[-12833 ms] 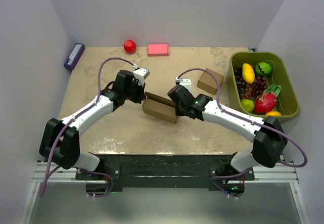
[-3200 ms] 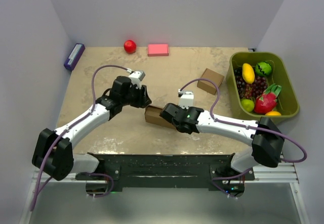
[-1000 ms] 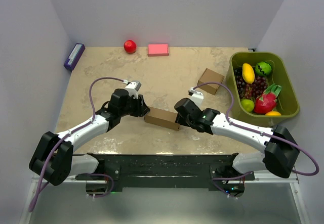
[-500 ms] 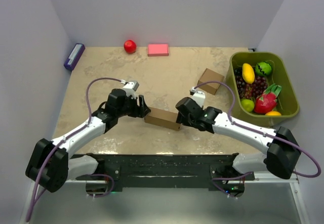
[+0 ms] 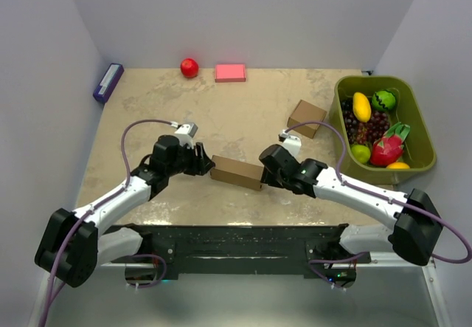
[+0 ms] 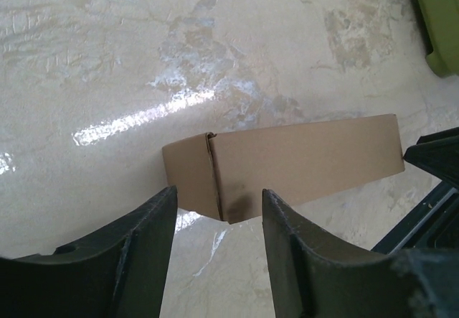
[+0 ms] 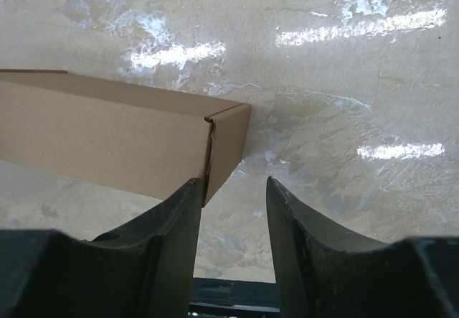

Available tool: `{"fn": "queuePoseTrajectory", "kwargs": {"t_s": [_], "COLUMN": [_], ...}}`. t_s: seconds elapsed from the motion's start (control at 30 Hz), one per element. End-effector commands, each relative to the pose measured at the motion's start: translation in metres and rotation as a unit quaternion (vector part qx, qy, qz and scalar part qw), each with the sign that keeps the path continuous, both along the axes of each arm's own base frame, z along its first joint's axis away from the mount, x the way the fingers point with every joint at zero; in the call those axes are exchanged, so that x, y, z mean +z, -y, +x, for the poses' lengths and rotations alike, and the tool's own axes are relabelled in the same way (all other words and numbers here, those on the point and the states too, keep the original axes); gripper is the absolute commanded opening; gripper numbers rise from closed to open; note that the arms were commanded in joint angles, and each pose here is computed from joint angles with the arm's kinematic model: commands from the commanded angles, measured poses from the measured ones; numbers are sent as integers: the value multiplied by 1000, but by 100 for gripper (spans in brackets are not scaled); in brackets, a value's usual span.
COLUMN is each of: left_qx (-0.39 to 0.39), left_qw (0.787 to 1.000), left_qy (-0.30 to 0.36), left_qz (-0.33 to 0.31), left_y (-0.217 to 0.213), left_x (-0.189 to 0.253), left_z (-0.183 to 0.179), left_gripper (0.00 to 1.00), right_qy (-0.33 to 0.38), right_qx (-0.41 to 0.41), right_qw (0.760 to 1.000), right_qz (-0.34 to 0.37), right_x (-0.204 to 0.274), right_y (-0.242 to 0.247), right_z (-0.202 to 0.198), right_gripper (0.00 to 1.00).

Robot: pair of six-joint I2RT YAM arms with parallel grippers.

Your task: Fold the paper box

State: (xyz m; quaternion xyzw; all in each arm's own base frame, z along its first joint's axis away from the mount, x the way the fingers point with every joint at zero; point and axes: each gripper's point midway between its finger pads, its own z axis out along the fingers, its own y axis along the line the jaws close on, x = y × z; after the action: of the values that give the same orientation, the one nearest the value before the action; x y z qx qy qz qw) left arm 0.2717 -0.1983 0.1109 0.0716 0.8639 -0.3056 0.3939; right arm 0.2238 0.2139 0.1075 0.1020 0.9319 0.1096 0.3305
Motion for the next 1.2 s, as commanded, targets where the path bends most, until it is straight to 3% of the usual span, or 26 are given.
{"fn": "queuePoseTrajectory", "kwargs": {"t_s": [0.0,0.1,0.3,0.4,0.53,0.87,1.0,1.17], "left_qx": [13,14,17,8,-10,-33,-32,-14], "left_qw": [1000,1000,999,1000,1000,998,997,997], "left_qy": [-5,-22,-33,-23,-11,6,34,51], "left_qz": [0,6,11,4,-20,-44,-57,-56], "left_y": [-5,-7,-11,-6,6,23,18,5], "left_x": [-11,-25,-38,-36,-32,-32,-40,-55], "left_z": [0,-5,-11,-7,-1,15,4,-13], "left_gripper": [51,43,41,41,30,27,26,27], "right_qy": [-13,-22,-21,-13,6,12,22,39], "right_qx": [1,2,1,12,27,25,26,52], "right_qw": [1000,1000,1000,1000,998,997,998,997], "right_qz": [-4,-6,-14,13,53,73,60,46], "right_x": [-15,-22,-25,-17,-3,0,1,5], "right_y": [1,1,4,-6,-22,-21,-16,-22], "right_z": [-3,-6,-5,5,18,38,36,19], "right_gripper": [43,42,42,42,40,36,29,27]}}
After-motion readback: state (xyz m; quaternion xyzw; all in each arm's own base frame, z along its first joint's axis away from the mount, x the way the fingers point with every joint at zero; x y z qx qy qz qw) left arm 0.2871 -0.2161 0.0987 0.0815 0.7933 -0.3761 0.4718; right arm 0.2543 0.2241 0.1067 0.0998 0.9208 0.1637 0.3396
